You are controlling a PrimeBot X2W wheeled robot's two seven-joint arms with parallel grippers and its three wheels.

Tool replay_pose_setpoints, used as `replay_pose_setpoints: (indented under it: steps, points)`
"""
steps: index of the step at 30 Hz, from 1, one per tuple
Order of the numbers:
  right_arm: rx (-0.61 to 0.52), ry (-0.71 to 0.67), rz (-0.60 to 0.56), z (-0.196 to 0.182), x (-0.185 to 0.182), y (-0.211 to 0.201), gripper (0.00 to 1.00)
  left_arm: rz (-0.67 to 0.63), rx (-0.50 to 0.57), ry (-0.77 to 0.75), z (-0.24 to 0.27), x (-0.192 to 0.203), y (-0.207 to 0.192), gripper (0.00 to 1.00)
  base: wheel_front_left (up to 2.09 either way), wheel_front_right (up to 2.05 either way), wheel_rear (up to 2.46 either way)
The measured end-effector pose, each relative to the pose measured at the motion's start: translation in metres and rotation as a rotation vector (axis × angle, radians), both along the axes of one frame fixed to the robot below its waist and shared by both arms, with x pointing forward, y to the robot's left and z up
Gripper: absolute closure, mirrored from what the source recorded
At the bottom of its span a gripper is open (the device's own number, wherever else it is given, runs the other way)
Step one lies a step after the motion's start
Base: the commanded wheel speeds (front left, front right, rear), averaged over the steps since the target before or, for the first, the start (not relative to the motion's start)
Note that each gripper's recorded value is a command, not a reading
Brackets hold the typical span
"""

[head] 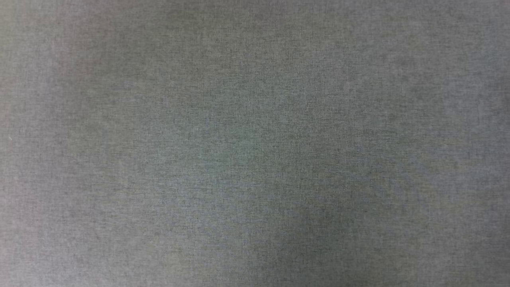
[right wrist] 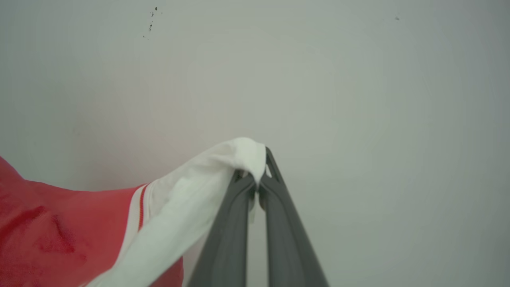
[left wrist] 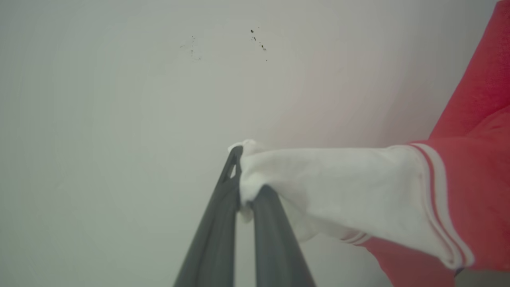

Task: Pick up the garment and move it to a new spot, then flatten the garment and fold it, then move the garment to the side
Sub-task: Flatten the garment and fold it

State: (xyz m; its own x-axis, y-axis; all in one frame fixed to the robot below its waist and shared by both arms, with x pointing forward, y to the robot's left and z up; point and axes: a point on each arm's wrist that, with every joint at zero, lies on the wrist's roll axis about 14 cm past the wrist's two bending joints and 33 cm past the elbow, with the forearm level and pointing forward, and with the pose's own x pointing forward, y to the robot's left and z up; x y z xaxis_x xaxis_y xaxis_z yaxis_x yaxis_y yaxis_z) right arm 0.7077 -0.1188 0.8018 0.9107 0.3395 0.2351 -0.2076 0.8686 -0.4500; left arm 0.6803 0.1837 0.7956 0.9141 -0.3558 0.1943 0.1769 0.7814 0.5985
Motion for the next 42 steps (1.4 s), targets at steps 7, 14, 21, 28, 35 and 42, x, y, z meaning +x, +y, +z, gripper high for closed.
replay_pose_setpoints:
  steps: [7,14,21,28,35,42]
  points:
    - [-0.046,0.089,0.012,-0.053,0.018,0.013,1.0,0.013,0.009,0.044,-0.034,0.013,0.006,1.0,0.0,0.0,0.0]
    - [-0.041,0.25,0.054,-0.14,0.017,0.024,1.0,-0.008,-0.05,0.164,-0.104,0.013,0.009,1.0,0.0,0.0,0.0]
    - [0.003,0.411,0.095,-0.218,-0.017,0.031,1.0,-0.024,-0.103,0.291,-0.172,-0.015,0.013,1.0,0.0,0.0,0.0]
    - [0.027,0.544,0.1,-0.278,-0.069,0.016,1.0,-0.006,-0.166,0.421,-0.237,-0.069,0.021,1.0,0.0,0.0,0.0]
    - [0.043,0.63,0.123,-0.316,-0.134,0.001,1.0,0.043,-0.222,0.54,-0.29,-0.147,0.032,1.0,0.0,0.0,0.0]
    - [0.06,0.706,0.112,-0.334,-0.2,-0.03,1.0,0.107,-0.256,0.64,-0.321,-0.231,0.049,1.0,0.0,0.0,0.0]
